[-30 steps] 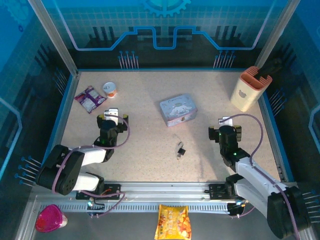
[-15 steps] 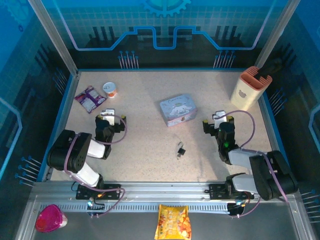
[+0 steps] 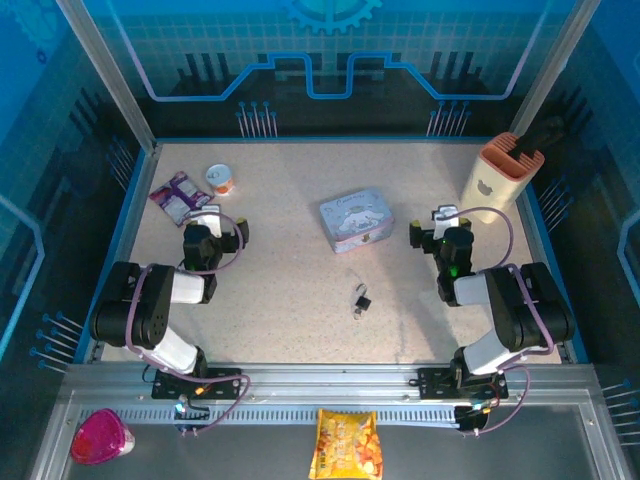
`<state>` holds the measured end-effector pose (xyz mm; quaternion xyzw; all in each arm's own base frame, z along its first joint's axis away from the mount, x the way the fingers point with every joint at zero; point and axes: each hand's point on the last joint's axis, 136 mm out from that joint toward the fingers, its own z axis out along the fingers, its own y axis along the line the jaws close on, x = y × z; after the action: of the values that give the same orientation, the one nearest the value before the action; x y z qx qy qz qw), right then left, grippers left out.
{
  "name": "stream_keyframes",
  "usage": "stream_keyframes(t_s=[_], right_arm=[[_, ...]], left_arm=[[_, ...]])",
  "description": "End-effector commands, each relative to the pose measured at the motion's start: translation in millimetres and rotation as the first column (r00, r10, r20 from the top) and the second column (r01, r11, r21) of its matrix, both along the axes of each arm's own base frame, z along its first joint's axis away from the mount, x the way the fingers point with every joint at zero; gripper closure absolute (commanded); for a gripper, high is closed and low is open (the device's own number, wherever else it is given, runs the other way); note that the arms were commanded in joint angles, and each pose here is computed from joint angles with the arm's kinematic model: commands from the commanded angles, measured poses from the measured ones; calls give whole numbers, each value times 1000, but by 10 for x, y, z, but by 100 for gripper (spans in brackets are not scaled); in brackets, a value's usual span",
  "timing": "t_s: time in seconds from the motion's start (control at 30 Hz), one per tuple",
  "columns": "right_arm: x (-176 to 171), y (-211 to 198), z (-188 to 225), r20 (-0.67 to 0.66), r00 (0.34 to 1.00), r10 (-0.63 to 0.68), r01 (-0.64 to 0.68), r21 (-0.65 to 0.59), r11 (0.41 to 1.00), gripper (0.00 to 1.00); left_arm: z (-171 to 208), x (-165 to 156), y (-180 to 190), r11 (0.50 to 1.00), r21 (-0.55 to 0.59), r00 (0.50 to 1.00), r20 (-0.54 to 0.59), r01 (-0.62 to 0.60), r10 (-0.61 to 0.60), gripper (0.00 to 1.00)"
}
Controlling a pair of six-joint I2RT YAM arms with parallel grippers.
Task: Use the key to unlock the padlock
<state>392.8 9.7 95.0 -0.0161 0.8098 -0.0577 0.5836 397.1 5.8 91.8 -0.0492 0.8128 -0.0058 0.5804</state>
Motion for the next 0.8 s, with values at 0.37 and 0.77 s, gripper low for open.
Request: stream_keyframes(t_s=[0.37, 0.77], right_arm=[[30, -30, 61, 18, 1000, -18, 18, 21, 1000, 0], [33, -37, 56, 15, 1000, -16, 15, 28, 999, 0]], left_arm=[[53, 13, -26, 1000, -18, 1000, 14, 16, -16, 1], [49, 11, -26, 1000, -18, 1000, 13, 16, -16, 1]])
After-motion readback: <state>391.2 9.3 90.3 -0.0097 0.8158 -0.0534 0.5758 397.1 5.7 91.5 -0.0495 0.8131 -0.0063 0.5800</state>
